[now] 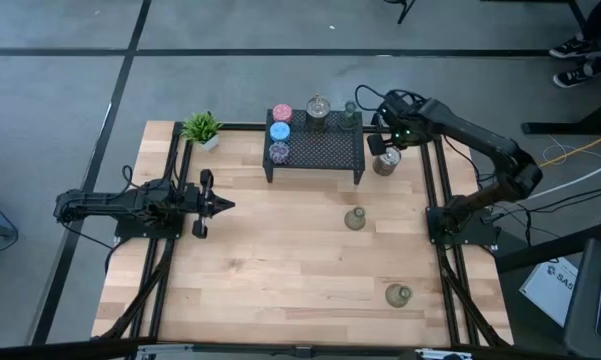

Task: Pick & Place candle stick holders
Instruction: Put the silver scented candle on the shelf

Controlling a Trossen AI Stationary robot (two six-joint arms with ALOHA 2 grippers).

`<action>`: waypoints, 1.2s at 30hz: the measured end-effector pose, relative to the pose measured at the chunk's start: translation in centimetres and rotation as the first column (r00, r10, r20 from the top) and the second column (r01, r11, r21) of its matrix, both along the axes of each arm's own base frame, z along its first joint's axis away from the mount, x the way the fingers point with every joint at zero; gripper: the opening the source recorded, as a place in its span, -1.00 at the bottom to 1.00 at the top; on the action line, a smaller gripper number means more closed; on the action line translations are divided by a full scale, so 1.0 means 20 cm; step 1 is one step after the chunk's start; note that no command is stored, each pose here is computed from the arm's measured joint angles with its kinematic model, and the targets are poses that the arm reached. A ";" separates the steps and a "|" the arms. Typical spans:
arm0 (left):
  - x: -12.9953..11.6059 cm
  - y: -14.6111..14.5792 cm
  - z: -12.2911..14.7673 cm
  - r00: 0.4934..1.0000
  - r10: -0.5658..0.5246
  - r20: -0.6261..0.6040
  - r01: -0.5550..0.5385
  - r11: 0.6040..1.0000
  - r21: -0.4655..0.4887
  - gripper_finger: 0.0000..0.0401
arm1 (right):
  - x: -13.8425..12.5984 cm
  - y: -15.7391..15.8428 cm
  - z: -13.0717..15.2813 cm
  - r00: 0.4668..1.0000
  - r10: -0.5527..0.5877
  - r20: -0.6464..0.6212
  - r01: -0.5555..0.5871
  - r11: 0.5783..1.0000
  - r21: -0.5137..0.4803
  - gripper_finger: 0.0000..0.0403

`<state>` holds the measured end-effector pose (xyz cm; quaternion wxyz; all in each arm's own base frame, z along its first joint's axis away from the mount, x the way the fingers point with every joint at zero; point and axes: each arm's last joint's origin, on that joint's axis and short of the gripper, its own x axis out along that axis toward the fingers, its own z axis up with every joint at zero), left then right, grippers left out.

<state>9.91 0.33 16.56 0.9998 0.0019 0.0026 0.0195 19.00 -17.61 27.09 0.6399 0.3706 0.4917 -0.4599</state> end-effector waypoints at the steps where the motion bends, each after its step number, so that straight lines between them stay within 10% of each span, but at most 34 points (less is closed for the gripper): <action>1: 0.00 0.00 0.00 1.000 0.000 0.000 0.000 1.000 0.000 -0.96 | 0.00 -0.01 -0.01 1.000 -0.003 -0.006 0.003 1.000 0.003 0.99; 36: 0.00 0.00 0.00 1.000 0.000 0.000 0.000 1.000 0.000 -0.97 | 0.00 -0.06 -0.05 0.998 -0.013 -0.061 0.012 1.000 -0.019 0.99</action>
